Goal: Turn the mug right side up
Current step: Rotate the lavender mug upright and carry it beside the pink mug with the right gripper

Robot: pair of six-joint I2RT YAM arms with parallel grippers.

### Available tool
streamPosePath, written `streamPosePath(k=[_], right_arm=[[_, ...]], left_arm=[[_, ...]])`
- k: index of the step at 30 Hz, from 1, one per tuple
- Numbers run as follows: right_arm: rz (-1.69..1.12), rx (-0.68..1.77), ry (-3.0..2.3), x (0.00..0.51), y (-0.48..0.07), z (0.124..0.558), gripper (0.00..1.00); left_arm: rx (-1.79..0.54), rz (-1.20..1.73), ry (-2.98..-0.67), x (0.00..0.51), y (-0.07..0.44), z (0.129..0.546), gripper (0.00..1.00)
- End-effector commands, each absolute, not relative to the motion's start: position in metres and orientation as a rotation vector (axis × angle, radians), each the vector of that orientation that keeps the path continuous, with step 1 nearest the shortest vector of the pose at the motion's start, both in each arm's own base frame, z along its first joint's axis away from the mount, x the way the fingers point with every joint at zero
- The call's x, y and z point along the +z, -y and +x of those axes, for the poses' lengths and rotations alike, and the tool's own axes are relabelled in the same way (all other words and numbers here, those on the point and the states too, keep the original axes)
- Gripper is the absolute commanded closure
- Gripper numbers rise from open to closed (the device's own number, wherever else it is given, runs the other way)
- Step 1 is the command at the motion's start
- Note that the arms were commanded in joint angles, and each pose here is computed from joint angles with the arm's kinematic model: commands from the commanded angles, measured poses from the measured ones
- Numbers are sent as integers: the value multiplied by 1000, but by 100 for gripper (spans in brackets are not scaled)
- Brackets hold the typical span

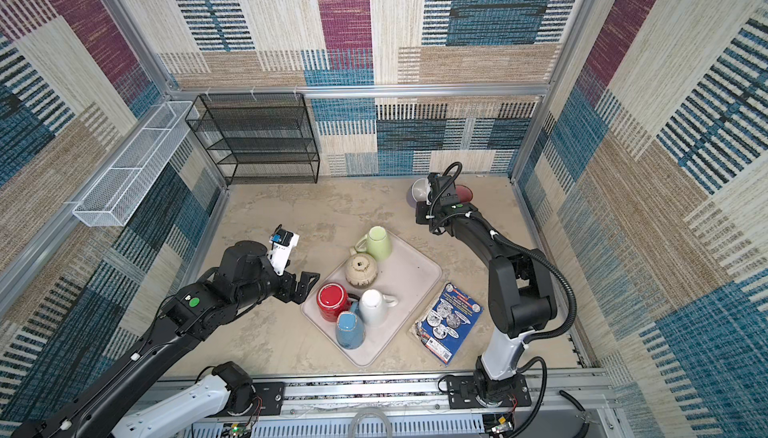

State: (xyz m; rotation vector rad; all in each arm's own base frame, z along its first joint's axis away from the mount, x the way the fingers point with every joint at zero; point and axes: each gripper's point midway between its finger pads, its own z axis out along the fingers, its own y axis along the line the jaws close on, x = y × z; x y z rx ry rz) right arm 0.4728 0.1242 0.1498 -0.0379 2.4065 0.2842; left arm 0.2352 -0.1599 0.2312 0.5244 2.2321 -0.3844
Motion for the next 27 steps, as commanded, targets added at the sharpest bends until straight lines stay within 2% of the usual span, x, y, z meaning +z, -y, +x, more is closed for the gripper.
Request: streamPosePath(k=[1, 17, 27], right_arm=[[-47, 220, -2432, 148, -115, 481, 100], [-53, 22, -2606, 106, -99, 498, 100], [-72, -14, -2651, 90, -95, 504, 100]], left_arm=[[-360, 523, -2253, 229, 157, 236, 1], [-380, 560, -2293, 219, 161, 235, 1], [-376, 568, -2304, 216, 161, 235, 1]])
